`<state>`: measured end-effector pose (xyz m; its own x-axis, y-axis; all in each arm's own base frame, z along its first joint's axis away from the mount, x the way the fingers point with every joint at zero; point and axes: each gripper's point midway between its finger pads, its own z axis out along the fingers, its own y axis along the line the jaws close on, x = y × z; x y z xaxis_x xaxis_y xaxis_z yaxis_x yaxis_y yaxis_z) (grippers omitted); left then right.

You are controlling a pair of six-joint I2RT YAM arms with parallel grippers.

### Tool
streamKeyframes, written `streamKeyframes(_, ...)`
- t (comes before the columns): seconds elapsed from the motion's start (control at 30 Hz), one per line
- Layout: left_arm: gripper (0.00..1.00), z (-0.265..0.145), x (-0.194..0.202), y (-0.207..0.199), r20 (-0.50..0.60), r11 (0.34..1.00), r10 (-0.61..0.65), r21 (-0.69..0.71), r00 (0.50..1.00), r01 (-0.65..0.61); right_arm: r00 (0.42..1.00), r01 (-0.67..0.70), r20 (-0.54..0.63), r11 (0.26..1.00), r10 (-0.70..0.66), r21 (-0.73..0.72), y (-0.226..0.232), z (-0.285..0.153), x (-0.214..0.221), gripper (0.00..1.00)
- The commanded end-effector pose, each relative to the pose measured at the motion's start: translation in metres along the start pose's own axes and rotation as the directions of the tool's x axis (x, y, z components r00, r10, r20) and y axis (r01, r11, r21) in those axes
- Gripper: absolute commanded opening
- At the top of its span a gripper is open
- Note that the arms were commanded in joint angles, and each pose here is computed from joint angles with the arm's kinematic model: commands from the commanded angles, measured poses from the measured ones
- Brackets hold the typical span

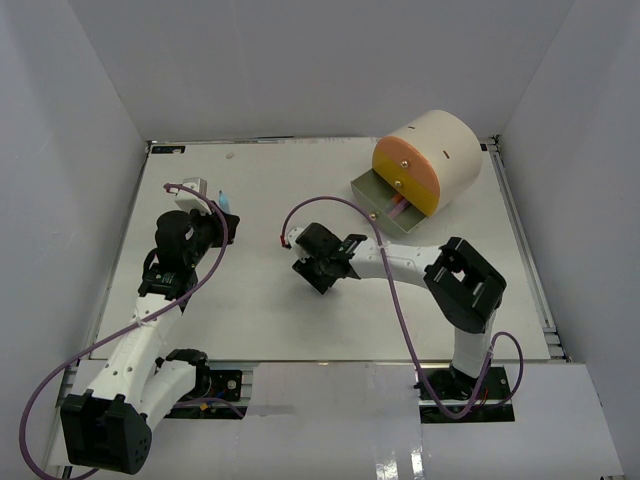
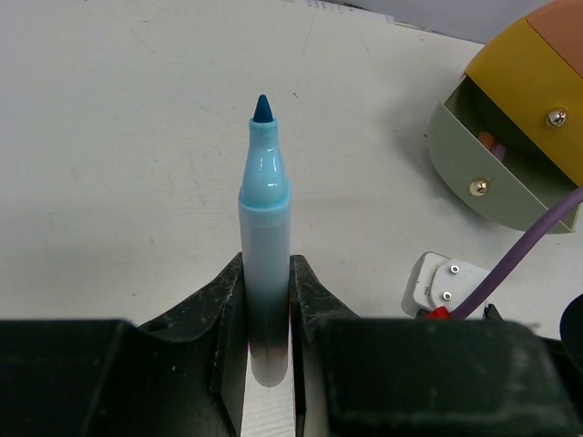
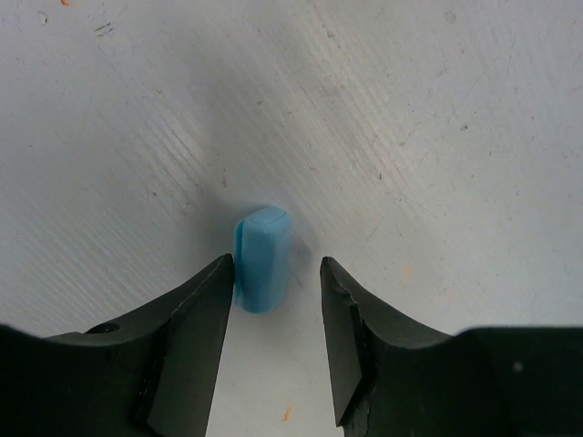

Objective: Sort the stationery into containers
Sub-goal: Pick up the pen cap from the center of the board.

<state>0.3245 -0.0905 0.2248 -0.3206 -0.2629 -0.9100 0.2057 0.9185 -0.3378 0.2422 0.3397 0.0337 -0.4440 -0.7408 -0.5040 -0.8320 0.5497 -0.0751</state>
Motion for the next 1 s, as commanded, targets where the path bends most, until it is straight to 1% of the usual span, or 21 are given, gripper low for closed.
streamKeyframes(0.0,0.18,-0.001,-0.006,-0.004,0.021,1.000,0.010,0.022,1.000,-0.010,1.000,0.020,-0.001,1.000,-0.020,-0.014,0.001,0.000,-0.008,0.50)
streamKeyframes(0.33,0.18,0.000,-0.004,-0.004,0.013,1.000,0.009,0.021,1.000,-0.009,0.999,0.027,-0.018,1.000,-0.027,0.007,0.004,0.007,-0.012,0.50)
streamKeyframes(0.47,0.18,0.000,-0.004,-0.003,0.012,1.000,0.010,0.020,1.000,-0.010,0.998,0.030,-0.048,0.999,-0.029,0.025,0.002,0.012,-0.007,0.49)
streamKeyframes(0.57,0.18,0.000,-0.004,-0.004,0.012,1.000,0.012,0.025,1.000,-0.013,0.997,0.033,-0.064,0.999,-0.031,0.025,0.002,0.013,-0.004,0.46)
streamKeyframes(0.67,0.18,0.000,-0.004,-0.005,0.009,0.999,0.014,0.032,1.000,-0.014,0.998,0.032,-0.059,0.999,-0.031,0.021,0.003,0.011,-0.006,0.40)
streamKeyframes(0.7,0.18,0.000,-0.004,-0.006,0.008,0.999,0.017,0.037,1.000,-0.017,0.998,0.032,-0.056,0.999,-0.031,0.024,0.002,0.010,-0.007,0.33)
streamKeyframes(0.77,0.18,0.000,-0.004,-0.008,0.008,0.999,0.018,0.048,1.000,-0.018,0.998,0.034,-0.046,0.999,-0.033,0.027,0.001,0.006,-0.010,0.26)
streamKeyframes(0.87,0.18,-0.001,-0.005,-0.018,0.013,0.994,0.032,0.106,0.999,-0.034,0.999,0.038,-0.018,0.999,-0.037,0.023,0.001,-0.004,-0.018,0.19)
streamKeyframes(0.93,0.18,-0.002,-0.004,-0.034,0.013,0.977,0.058,0.203,0.998,-0.060,0.999,0.037,0.024,0.999,-0.038,0.008,0.002,-0.017,-0.029,0.16)
streamKeyframes(0.97,0.19,-0.002,-0.006,-0.041,0.023,0.967,0.066,0.246,0.998,-0.069,0.998,0.038,0.044,0.999,-0.038,0.005,0.001,-0.023,-0.034,0.12)
